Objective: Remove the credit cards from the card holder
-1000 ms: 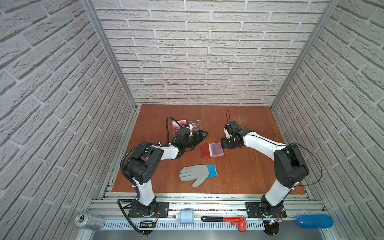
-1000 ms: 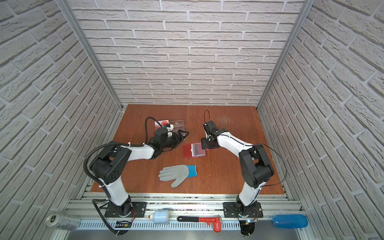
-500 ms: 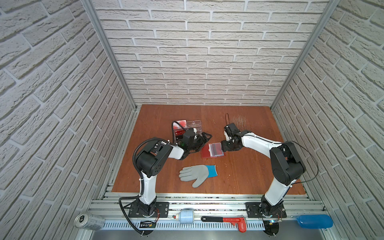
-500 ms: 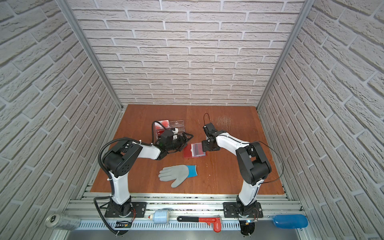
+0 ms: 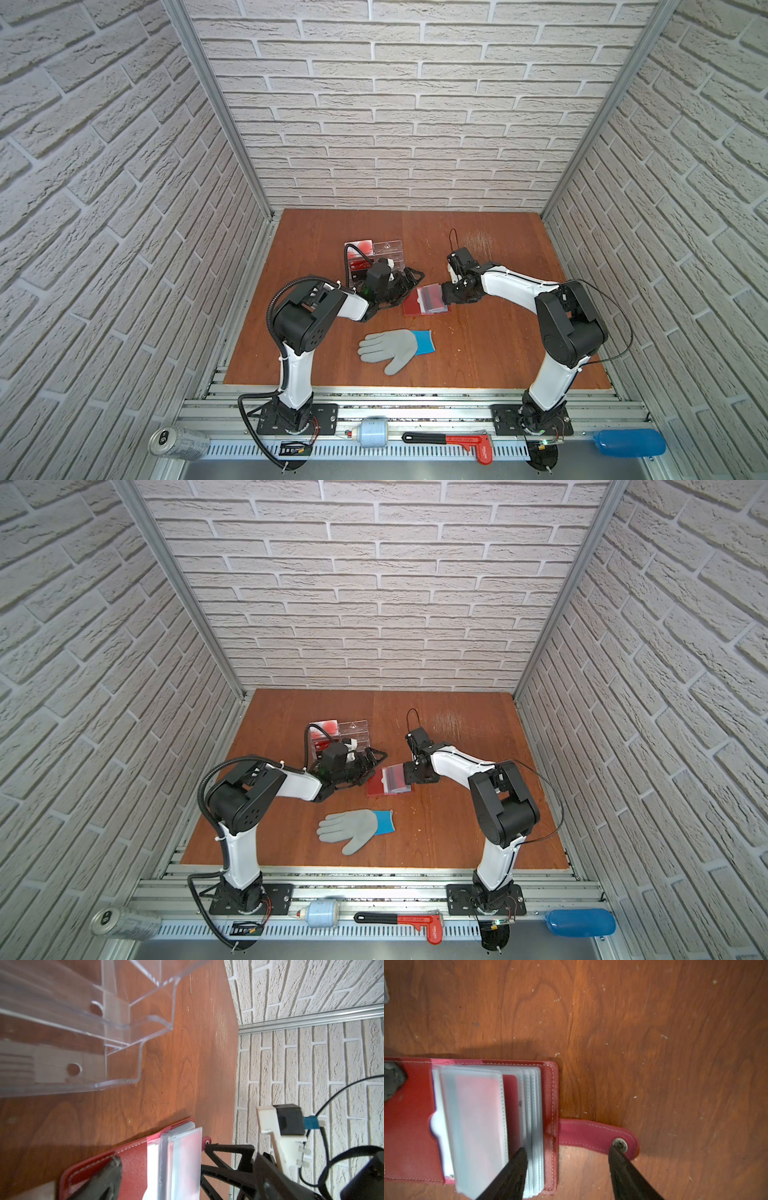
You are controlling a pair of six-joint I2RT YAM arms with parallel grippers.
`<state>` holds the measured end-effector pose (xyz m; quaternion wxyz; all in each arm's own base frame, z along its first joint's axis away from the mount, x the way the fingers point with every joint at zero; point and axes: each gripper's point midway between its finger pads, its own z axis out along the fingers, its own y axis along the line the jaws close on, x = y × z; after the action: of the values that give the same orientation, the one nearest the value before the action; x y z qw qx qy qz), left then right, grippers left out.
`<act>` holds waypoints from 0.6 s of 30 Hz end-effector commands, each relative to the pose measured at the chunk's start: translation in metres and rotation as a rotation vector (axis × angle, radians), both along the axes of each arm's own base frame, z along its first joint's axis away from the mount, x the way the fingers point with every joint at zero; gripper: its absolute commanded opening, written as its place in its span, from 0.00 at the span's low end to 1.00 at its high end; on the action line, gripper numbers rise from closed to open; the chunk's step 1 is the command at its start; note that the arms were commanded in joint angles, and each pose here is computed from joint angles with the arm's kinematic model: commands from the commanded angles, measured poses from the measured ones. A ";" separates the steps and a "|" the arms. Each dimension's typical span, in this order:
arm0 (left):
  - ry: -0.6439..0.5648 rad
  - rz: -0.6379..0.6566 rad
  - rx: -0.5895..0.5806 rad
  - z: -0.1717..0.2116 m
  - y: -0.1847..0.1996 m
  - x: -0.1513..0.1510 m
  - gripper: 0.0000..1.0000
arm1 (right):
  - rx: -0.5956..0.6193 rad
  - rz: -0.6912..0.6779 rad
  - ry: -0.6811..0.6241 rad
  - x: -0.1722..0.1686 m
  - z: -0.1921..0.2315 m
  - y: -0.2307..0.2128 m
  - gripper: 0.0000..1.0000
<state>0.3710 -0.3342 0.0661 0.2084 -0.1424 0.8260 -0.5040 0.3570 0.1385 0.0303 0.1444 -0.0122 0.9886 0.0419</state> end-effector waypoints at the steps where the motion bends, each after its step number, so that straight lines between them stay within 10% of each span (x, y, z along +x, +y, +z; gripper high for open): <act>1: 0.035 -0.020 0.044 -0.023 0.003 -0.012 0.98 | 0.004 -0.001 0.016 -0.005 -0.010 0.004 0.64; 18: 0.036 0.004 0.020 -0.020 0.009 -0.009 0.98 | 0.035 0.027 -0.023 0.002 0.011 0.024 0.64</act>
<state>0.3693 -0.3328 0.0660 0.2120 -0.1407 0.8231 -0.5078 0.3545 0.1550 0.0338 0.1472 -0.0237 0.9875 0.0509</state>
